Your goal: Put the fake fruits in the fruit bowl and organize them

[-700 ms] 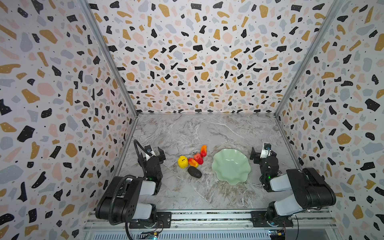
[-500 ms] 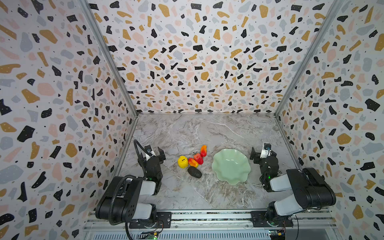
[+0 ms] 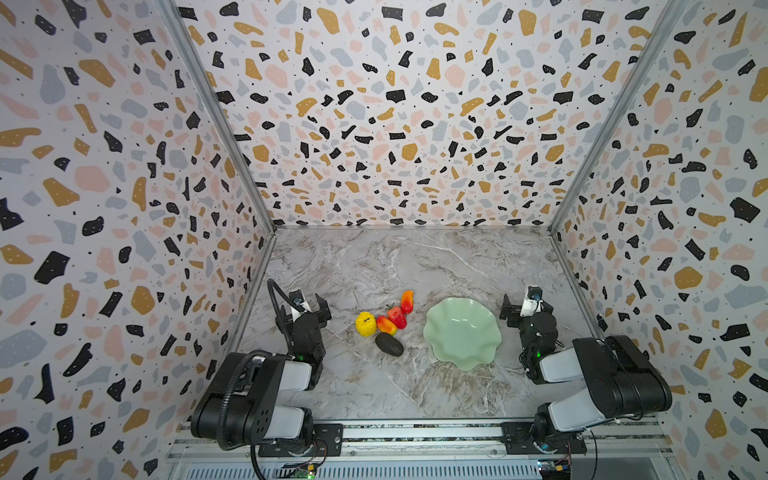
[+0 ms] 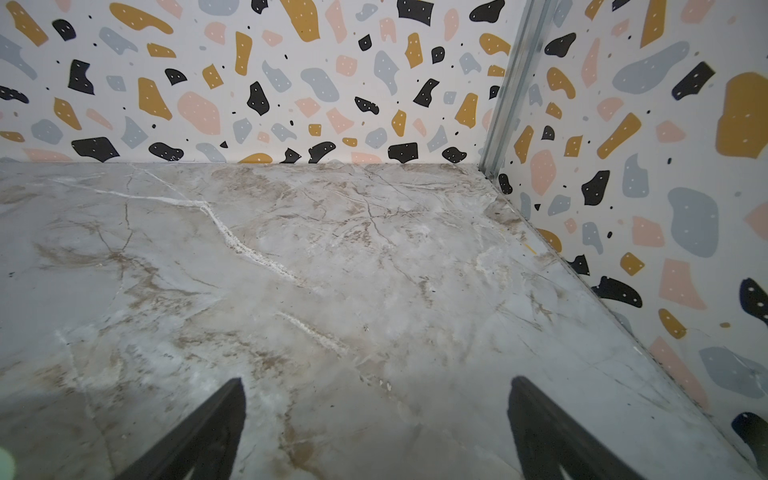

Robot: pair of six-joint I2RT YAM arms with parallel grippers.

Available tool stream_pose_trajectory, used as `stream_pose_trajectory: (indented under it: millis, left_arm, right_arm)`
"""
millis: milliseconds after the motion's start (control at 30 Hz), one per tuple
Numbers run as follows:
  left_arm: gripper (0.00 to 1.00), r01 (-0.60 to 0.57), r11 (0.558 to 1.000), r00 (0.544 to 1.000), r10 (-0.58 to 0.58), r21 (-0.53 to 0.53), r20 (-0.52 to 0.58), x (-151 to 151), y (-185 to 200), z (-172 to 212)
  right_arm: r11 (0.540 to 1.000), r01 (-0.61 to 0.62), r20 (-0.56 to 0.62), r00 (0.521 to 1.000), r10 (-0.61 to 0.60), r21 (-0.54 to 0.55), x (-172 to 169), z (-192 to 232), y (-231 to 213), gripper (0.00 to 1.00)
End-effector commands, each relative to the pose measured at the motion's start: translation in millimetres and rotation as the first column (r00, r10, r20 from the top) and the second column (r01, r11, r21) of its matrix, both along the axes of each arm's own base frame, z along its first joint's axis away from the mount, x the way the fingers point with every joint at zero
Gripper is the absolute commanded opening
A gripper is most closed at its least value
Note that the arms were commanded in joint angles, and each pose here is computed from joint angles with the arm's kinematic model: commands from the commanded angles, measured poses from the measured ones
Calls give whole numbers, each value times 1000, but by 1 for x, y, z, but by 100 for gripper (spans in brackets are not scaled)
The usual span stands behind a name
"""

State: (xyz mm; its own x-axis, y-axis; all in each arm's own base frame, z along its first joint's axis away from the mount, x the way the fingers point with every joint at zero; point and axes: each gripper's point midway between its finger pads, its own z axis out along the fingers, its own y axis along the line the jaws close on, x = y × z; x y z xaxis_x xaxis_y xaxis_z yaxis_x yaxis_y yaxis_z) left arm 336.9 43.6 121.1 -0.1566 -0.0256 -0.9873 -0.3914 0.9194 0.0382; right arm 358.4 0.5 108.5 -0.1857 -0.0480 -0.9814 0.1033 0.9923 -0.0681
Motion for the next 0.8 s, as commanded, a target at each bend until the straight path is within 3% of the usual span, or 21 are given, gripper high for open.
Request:
stream_pose_trajectory:
  millis: [0,367,467,600,700,767]
  left_arm:
    - [100,-5,1000,998,5,4,57,2,1,14]
    - [100,-4,1000,996,3,6,95,1,1,25]
    - [100,-55,998,998,55,11,6,11,1,49]
    - [100,-4,995,1000,1,-99,-31,19,-12,99]
    - [100,42,986,991,-62,-161,-121,19,-25,122]
    - [100,87,981,973,-121,-171,-199,18,-34,129]
  right_arm:
    - [1000,5,54,999,-4,-2,6,17,0,99]
    - [999,-7,53,999,9,-33,8,38,6,99]
    - [997,-47,57,997,50,-60,10,69,21,99]
    - [964,-263,-1,965,263,-39,19,114,76,99]
    - [909,-416,-100,906,412,-16,29,133,132,99]
    - [860,-510,-202,841,502,15,36,134,173,99]
